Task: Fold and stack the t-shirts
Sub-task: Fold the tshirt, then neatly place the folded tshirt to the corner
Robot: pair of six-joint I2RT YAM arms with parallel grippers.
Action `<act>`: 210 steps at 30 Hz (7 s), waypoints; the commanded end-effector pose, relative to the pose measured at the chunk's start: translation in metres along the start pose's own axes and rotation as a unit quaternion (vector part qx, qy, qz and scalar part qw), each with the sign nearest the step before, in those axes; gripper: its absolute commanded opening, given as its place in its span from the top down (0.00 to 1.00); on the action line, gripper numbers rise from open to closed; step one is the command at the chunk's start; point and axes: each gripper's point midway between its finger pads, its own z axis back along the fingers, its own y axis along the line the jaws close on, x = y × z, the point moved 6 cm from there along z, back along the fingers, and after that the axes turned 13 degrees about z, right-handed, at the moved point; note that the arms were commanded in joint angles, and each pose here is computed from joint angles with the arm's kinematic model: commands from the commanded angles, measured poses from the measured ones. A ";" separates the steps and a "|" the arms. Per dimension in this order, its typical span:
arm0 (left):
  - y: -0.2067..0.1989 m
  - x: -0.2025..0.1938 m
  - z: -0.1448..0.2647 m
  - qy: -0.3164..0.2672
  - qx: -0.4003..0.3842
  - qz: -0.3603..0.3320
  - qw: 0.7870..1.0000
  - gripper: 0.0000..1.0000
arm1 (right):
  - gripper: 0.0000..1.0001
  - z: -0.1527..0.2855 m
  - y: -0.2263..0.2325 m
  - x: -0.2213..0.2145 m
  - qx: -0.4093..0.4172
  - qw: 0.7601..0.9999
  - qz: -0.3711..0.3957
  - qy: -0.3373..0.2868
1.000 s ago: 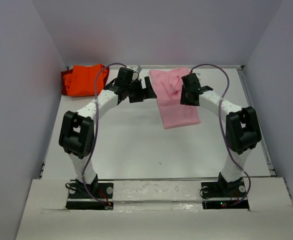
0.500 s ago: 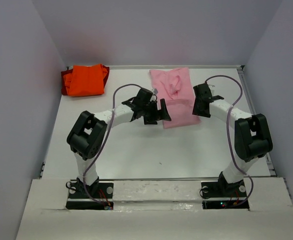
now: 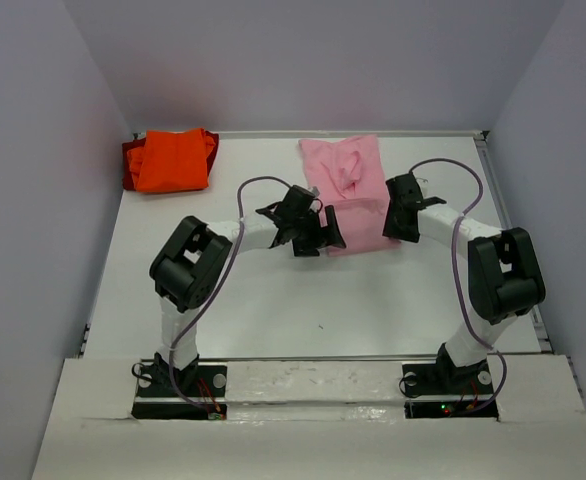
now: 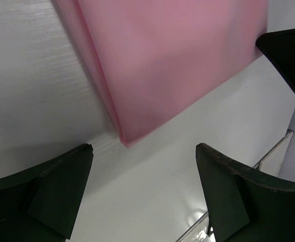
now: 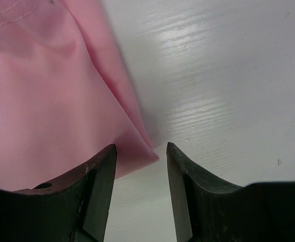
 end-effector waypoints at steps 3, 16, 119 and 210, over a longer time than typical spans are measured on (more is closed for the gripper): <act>-0.002 0.003 -0.015 -0.002 0.007 -0.008 1.000 0.01 | 0.50 -0.003 0.007 -0.001 0.022 1.000 -0.014 -0.004; 0.016 0.000 -0.023 -0.012 0.064 -0.016 0.998 0.05 | 0.51 -0.021 0.009 -0.020 0.016 1.000 -0.007 0.025; -0.055 0.203 0.075 -0.189 0.029 -0.076 0.979 1.00 | 1.00 0.034 0.066 0.201 0.114 0.973 -0.024 -0.199; -0.034 0.136 0.118 -0.199 0.048 -0.103 0.973 0.01 | 0.00 0.099 0.122 -0.011 0.032 0.878 0.460 -0.127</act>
